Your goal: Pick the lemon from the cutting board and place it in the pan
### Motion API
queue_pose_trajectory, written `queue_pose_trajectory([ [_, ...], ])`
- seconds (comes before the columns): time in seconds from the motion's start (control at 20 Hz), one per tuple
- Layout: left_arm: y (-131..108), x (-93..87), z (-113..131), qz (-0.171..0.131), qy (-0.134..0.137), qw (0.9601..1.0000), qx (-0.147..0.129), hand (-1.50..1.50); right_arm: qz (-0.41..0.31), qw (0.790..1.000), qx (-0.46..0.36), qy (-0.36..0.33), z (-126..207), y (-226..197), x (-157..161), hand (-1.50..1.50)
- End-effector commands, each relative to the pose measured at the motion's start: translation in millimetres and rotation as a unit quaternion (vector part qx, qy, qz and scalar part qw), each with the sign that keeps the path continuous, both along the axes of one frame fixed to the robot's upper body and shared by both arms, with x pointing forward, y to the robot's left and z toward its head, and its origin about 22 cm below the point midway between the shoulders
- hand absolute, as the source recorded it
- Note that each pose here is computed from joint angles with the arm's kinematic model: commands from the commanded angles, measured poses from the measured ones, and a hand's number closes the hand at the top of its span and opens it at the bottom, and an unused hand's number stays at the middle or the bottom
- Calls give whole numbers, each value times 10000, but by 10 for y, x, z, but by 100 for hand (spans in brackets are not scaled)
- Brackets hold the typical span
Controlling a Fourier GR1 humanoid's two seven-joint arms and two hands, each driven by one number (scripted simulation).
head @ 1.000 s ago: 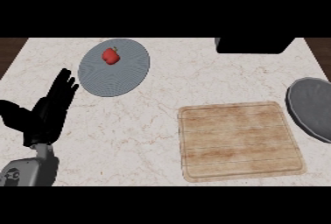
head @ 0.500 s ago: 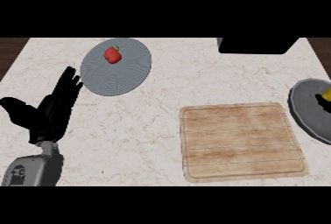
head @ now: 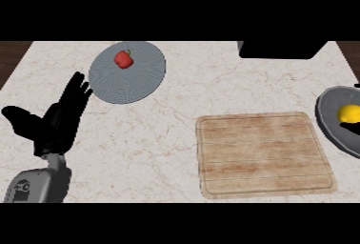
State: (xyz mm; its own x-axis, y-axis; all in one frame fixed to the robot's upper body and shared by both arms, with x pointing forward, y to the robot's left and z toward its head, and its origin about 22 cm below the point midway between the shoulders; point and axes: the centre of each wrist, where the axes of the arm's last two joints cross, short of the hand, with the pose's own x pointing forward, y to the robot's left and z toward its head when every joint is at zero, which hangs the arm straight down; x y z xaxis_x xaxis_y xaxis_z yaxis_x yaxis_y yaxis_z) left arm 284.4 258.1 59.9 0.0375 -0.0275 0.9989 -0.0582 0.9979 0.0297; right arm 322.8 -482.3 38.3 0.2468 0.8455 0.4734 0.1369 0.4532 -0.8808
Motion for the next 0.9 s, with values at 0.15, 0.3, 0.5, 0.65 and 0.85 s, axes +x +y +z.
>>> queue_pose_trajectory([
  [0.15,161,-47,-38,39,-54,10000,40,0,57,9876,1058,-1157,71,-345,-248,-150],
  [0.3,143,-116,31,28,5,10000,43,0,-130,9728,1775,-1479,82,-459,-349,-150],
  [0.5,104,-79,-46,233,41,9997,40,0,-163,9465,2706,-1750,336,-887,-726,-150],
  [0.65,172,-67,-86,190,64,9998,-6,0,-14,9361,2994,-1848,368,-1124,-1098,-150],
  [0.85,50,26,-36,201,33,9998,13,0,263,9168,3499,-1909,350,-1275,-1425,-150],
])
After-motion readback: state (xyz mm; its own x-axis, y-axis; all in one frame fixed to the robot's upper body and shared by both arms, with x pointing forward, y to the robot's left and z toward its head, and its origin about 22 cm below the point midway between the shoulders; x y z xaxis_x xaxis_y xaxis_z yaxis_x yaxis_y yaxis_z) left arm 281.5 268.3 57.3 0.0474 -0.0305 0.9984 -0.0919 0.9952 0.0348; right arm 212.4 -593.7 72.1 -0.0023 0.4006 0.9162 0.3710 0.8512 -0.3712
